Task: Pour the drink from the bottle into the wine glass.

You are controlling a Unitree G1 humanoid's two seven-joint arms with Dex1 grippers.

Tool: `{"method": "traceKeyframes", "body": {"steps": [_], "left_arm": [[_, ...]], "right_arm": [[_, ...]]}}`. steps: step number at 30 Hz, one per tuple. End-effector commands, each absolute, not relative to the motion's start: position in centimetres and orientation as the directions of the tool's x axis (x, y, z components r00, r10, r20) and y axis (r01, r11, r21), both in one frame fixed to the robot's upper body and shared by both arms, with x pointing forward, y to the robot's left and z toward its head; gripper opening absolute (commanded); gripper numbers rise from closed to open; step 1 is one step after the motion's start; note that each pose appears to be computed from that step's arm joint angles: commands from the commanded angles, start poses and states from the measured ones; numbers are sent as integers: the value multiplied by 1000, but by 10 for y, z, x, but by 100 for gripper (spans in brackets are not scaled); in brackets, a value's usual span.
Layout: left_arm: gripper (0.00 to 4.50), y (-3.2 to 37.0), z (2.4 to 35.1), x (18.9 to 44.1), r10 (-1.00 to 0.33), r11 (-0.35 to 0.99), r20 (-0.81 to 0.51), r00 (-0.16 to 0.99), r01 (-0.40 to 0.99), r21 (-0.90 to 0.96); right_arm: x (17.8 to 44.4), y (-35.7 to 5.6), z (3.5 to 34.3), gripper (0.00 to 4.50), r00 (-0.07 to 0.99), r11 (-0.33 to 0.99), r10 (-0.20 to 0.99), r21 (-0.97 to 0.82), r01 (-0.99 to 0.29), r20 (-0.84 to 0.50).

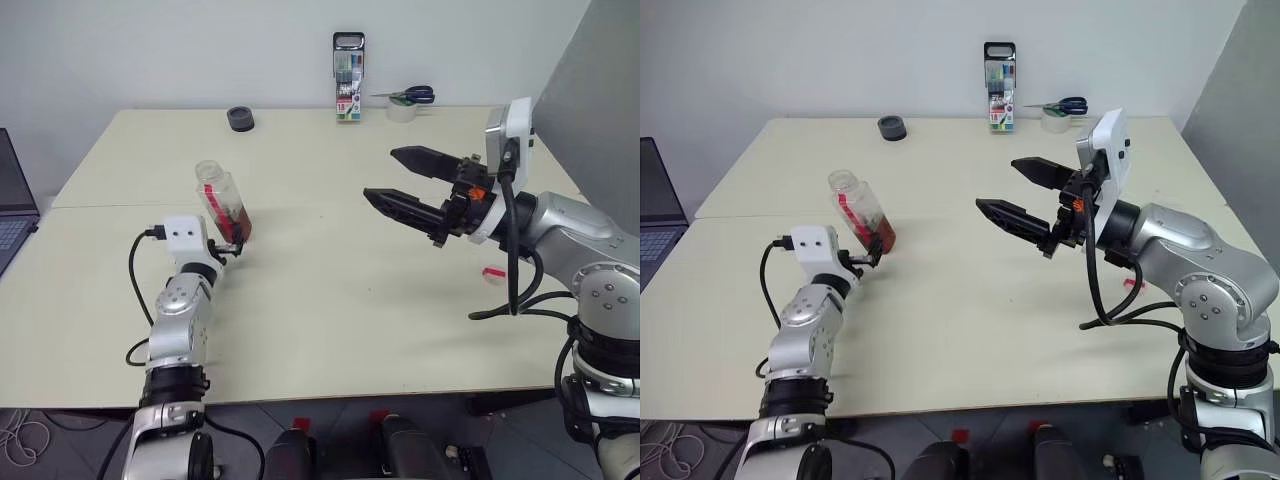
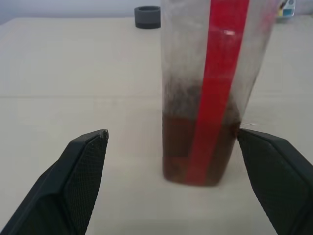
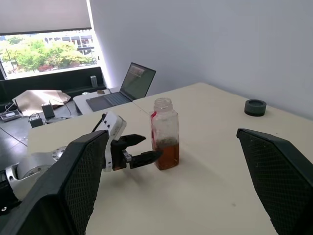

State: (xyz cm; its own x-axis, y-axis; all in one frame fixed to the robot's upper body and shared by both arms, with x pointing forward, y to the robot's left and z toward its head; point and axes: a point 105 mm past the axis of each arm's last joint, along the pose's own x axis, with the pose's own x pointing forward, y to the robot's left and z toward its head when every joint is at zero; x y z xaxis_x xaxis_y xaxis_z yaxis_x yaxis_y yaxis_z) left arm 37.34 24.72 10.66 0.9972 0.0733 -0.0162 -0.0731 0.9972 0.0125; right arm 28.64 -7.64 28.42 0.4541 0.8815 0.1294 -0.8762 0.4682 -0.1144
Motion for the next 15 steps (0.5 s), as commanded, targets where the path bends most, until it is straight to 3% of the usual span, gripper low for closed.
{"method": "traceKeyframes", "body": {"steps": [1,5,10,15], "left_arm": [[446,242,115,360,45,999,-1,999,-45,18],[446,214,116,343,-180,981,-56,982,183,60],[446,172,147,330,-541,831,-87,837,547,99],[446,148,178,325,-725,667,-90,683,728,158]], "right_arm": [[281,-82,292,450,459,482,873,-146,-864,164],[281,-100,277,450,535,549,835,-133,-825,131],[284,-131,244,450,681,678,732,-128,-724,29],[297,-166,210,450,831,827,553,-76,-557,-67]]}}
